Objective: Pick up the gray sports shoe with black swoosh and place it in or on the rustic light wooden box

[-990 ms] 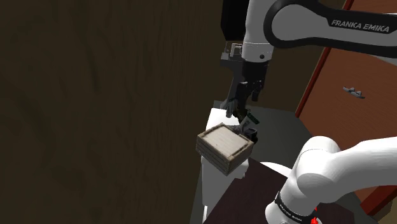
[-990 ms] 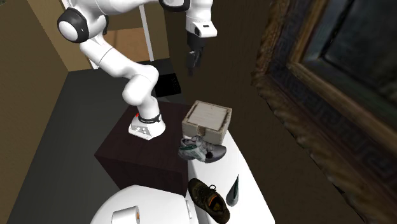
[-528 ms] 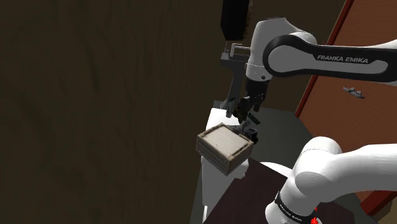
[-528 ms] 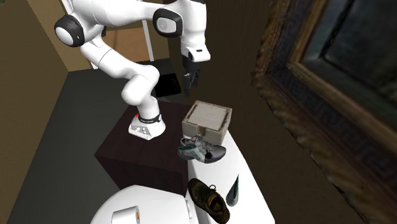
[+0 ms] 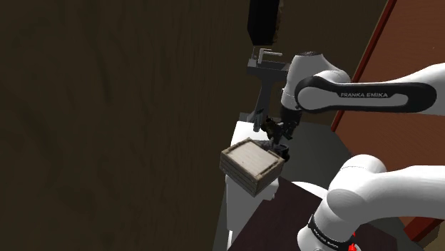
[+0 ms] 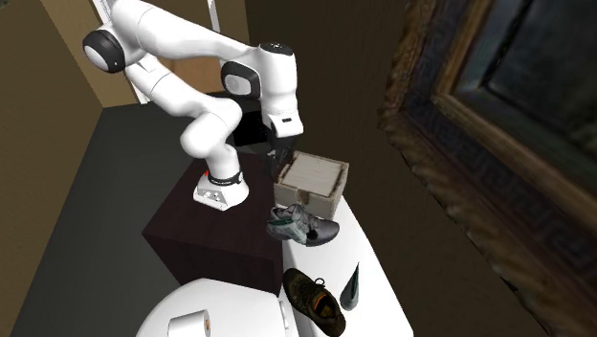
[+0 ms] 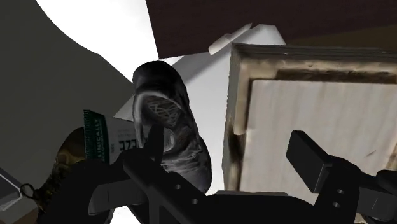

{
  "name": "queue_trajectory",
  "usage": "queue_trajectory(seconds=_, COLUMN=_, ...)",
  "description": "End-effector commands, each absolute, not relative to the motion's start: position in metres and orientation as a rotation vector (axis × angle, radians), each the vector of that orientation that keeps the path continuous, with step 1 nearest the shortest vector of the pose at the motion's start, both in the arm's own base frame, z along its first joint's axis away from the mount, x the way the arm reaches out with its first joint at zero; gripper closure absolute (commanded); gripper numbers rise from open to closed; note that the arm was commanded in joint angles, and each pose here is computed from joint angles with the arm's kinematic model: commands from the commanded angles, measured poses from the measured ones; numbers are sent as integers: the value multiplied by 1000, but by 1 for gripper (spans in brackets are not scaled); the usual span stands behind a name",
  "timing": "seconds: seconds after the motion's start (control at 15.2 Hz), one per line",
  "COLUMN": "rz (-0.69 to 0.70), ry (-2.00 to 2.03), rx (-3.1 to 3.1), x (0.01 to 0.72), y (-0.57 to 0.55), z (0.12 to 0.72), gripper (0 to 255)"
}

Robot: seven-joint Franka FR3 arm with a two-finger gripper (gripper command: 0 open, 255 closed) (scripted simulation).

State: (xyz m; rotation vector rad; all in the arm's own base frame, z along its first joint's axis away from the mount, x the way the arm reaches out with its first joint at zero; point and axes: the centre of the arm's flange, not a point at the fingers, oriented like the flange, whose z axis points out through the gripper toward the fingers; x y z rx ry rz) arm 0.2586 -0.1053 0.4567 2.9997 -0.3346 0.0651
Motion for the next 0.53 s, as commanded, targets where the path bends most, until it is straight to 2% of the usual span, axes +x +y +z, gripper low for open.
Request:
queue_trajectory(seconds=0.0, rz=91, ry=-355, rx=2990, x=255, y=-123, z=437, gripper=0)
queue_trajectory(seconds=0.46, rz=151, ry=-417, rx=2964, x=248, y=-171, z=379, gripper=0)
